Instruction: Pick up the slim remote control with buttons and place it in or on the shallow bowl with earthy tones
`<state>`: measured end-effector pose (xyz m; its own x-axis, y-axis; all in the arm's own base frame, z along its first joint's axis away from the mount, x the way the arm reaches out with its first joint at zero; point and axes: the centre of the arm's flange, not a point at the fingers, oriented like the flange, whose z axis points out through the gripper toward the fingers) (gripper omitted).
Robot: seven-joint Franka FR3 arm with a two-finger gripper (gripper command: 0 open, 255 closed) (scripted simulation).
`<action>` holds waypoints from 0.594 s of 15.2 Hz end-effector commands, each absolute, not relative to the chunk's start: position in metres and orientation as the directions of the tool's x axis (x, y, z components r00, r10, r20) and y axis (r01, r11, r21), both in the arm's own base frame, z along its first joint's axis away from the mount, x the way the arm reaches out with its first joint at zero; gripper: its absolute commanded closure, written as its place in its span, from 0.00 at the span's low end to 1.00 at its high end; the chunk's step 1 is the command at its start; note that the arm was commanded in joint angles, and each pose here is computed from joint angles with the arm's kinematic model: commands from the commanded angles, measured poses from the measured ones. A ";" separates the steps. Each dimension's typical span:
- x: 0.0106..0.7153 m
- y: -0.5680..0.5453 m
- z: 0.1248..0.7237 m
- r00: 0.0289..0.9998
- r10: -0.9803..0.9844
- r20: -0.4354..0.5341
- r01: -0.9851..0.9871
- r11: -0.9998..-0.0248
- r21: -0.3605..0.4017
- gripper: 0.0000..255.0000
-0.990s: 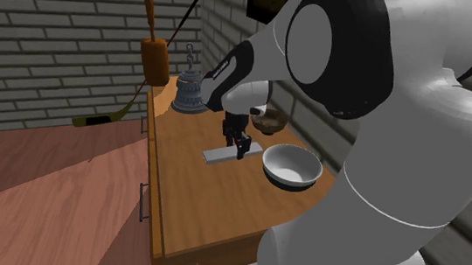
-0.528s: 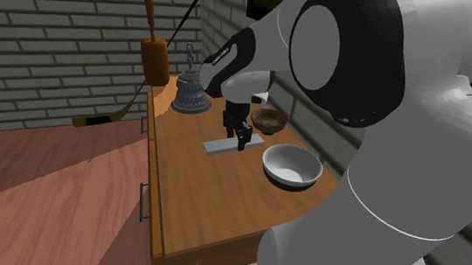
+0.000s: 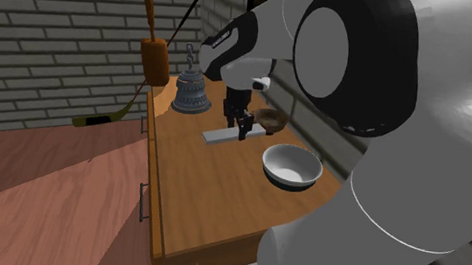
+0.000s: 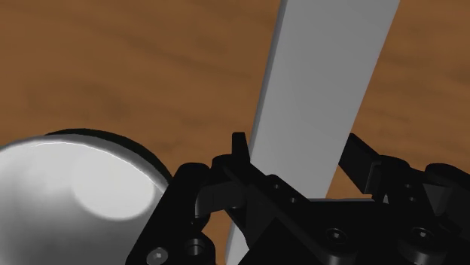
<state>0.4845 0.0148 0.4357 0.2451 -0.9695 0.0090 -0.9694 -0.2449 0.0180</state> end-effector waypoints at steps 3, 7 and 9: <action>0.484 0.015 0.457 0.245 -0.970 0.009 -0.969 -0.245 0.018 1.00; 0.484 0.015 0.478 0.245 -0.970 0.009 -0.969 -0.245 0.018 1.00; 0.484 0.015 0.489 0.245 -0.970 0.009 -0.969 -0.245 0.018 1.00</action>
